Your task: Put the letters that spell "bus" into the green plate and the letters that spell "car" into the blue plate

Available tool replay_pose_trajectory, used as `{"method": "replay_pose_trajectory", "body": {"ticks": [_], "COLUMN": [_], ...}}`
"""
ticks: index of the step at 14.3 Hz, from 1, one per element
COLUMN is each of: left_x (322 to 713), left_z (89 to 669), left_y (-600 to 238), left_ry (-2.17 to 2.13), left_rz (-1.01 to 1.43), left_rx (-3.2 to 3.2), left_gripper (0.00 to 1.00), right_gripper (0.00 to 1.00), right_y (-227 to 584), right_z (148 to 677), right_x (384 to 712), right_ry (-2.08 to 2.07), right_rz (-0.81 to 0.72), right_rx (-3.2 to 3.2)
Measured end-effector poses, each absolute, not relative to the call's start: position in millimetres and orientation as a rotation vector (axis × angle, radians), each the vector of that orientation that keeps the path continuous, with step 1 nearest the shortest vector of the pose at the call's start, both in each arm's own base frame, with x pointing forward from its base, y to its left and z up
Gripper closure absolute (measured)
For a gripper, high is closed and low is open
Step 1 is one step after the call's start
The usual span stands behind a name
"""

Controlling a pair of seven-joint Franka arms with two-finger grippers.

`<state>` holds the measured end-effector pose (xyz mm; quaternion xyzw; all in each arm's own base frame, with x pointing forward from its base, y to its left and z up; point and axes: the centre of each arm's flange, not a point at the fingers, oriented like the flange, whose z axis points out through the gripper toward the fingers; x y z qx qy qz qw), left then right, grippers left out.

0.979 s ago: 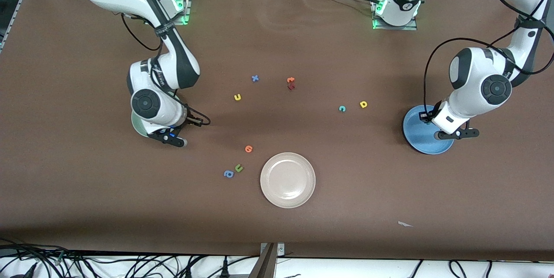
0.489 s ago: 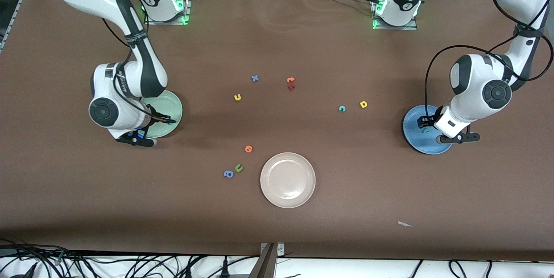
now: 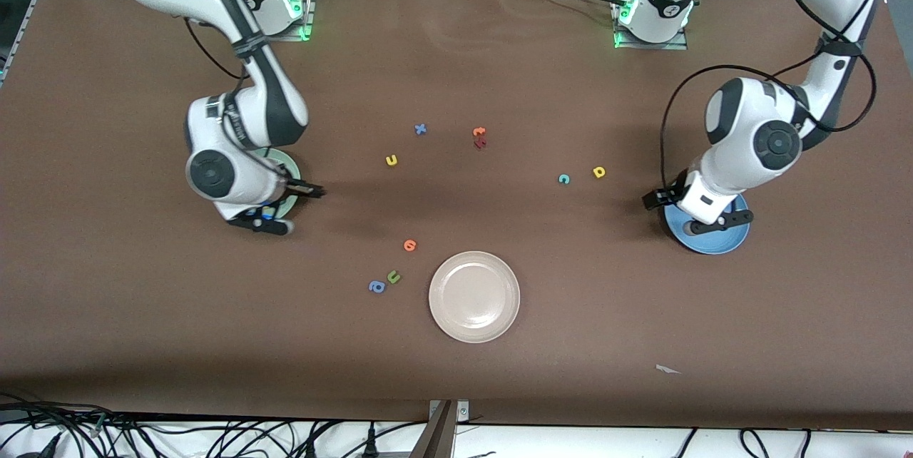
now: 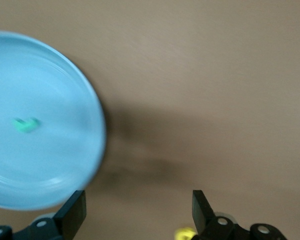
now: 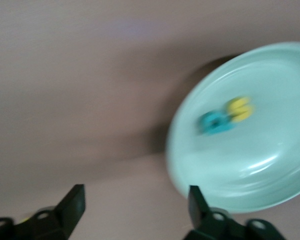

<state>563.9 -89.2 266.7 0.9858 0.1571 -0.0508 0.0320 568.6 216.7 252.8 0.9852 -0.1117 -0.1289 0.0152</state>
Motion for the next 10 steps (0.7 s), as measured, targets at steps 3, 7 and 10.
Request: {"method": "replay_pose_trajectory", "body": {"ticks": [3,7,10], "left_x": [549,520,503], "left_z": [262,223,199], "left_y": [-128,-127,-136], "left_ry": [0.605,0.685,0.748], "left_rz": [-0.216,-0.317,-0.342], "left_rx": [2.999,2.993,2.973], "left_gripper": [0.01,0.02,0.02], "right_gripper": [0.05,0.24,0.26], "right_y": [280,331,343], "right_z": [263,241,206], "right_x": [547,508,472], "right_ry": [-0.510,-0.756,-0.876], "right_rz": [-0.356,-0.284,-0.231], "right_rx": [3.074,3.038,3.025]}}
